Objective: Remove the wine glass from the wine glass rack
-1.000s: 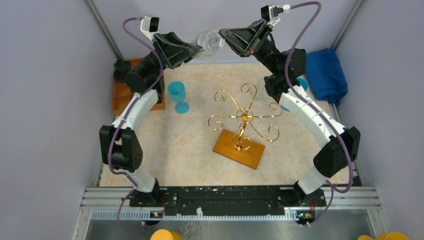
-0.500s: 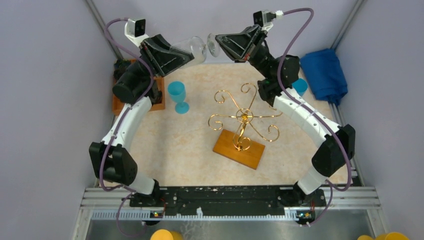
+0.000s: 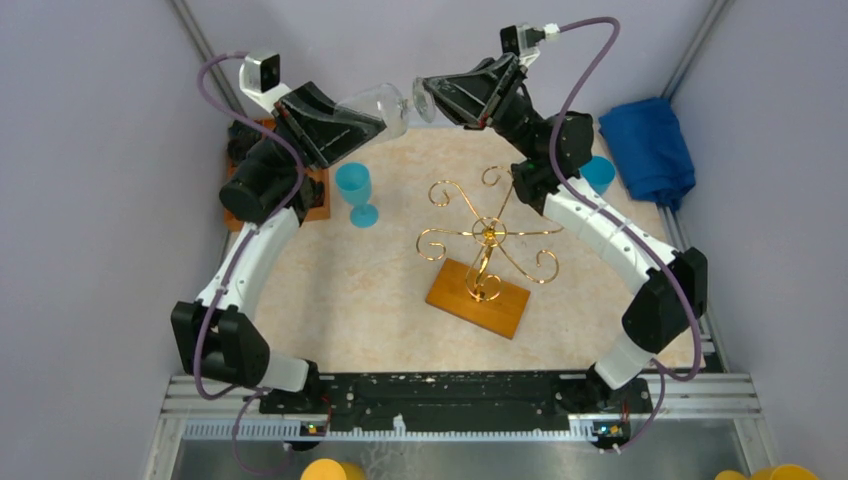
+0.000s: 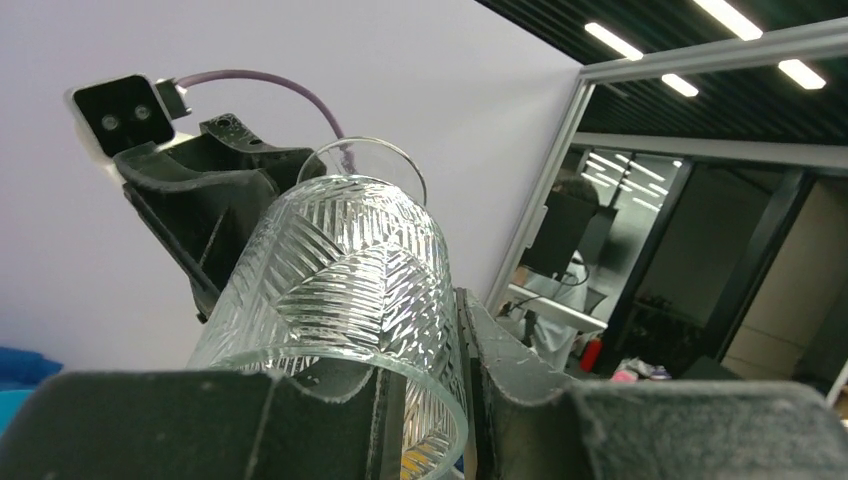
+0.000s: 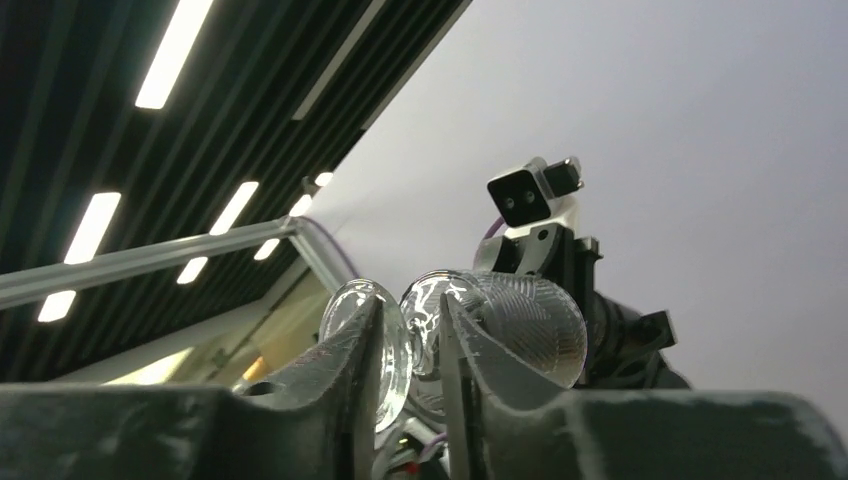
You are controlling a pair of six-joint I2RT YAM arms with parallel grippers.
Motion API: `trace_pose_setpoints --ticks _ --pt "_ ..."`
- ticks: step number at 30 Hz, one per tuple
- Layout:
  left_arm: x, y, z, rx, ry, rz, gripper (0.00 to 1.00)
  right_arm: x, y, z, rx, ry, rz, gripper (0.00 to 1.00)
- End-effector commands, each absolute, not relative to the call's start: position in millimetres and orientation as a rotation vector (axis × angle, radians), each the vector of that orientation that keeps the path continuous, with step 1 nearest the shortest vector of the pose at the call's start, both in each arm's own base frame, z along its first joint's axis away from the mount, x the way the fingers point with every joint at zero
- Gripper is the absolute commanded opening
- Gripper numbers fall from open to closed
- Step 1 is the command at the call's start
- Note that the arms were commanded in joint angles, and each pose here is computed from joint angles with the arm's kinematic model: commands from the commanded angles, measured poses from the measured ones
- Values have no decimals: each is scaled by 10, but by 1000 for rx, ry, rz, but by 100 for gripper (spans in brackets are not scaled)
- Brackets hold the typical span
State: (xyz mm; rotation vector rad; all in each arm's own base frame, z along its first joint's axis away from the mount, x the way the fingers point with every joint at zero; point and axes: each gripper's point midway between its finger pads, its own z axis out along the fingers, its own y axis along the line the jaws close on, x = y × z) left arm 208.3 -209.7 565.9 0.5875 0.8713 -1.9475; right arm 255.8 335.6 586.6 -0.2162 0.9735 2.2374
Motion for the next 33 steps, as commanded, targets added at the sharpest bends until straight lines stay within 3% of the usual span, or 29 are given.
trace_pose_setpoints --ticks 1,3,9,15,21,33 --pt "1723 -2078 5726 732 760 -1827 0 2273 3424 5902 -345 980 2178 41" --pt "1688 -2071 5768 739 755 -1812 0 2266 3411 5925 -345 981 2159 58" --pt "1721 -2085 5816 730 789 -1775 0 2265 3334 5975 -353 965 2155 83" --pt "2015 -2125 5970 664 952 -1569 0 2567 2698 6032 -200 933 2025 87" --pt "2699 -2059 6134 479 1185 -1244 0 2564 2035 5977 -101 897 1886 87" --pt "4286 -1966 5060 213 1710 -925 0 2268 1799 5992 -176 1045 1486 92"
